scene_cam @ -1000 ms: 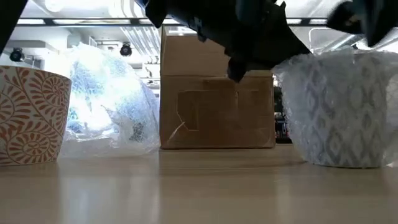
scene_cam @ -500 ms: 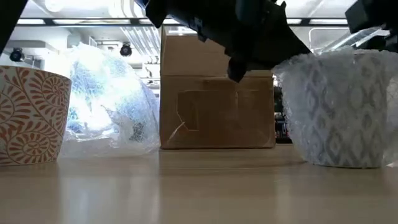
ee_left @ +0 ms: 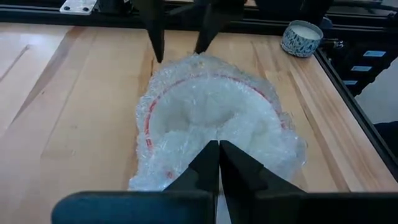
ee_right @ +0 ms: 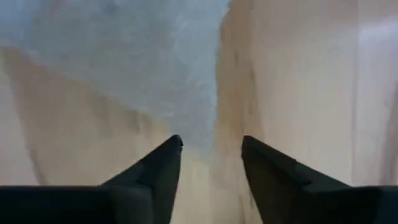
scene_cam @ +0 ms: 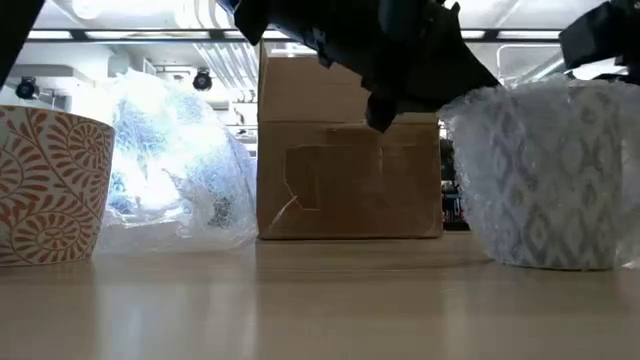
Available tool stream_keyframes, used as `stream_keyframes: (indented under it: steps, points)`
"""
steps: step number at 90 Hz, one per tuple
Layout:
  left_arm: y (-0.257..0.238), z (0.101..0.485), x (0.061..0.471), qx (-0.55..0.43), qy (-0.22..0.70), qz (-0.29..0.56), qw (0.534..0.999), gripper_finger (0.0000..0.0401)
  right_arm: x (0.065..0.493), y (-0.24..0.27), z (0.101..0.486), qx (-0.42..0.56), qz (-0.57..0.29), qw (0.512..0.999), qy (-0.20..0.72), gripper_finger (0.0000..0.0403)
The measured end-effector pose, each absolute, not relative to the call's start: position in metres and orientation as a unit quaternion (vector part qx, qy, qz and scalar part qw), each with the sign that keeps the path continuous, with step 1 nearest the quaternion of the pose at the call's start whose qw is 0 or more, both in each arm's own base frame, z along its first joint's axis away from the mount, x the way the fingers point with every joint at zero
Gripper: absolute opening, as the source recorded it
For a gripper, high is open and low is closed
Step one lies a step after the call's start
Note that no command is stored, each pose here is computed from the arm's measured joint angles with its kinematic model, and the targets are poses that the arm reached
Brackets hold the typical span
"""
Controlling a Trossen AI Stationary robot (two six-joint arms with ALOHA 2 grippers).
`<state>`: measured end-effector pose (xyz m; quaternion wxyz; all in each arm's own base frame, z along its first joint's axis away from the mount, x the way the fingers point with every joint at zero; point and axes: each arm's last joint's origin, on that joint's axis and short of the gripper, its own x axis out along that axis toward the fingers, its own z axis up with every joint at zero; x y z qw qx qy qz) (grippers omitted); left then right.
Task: Wrap mug
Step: Wrap the gray patterned mug using the right bubble wrap
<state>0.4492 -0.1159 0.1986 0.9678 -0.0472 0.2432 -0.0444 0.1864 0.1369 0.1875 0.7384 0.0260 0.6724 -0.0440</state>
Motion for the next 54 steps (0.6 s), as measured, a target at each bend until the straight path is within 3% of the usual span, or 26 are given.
stream_keyframes:
  steps: [14, 29, 54]
  points:
    - [-0.116, 0.199, 0.449, -0.047, 0.243, -0.044, 0.968, 0.0000, 0.190, 0.140, 0.195, 0.012, -0.034, 0.764, 0.644, 0.0179]
    - [-0.116, 0.199, 0.449, -0.047, 0.243, -0.044, 0.968, 0.0000, 0.194, 0.137, 0.186, -0.049, -0.067, 0.775, 0.627, 0.0157]
    - [-0.116, 0.199, 0.449, -0.047, 0.243, -0.044, 0.968, 0.0000, 0.206, 0.145, 0.213, -0.059, -0.025, 0.804, 0.591, 0.0010]
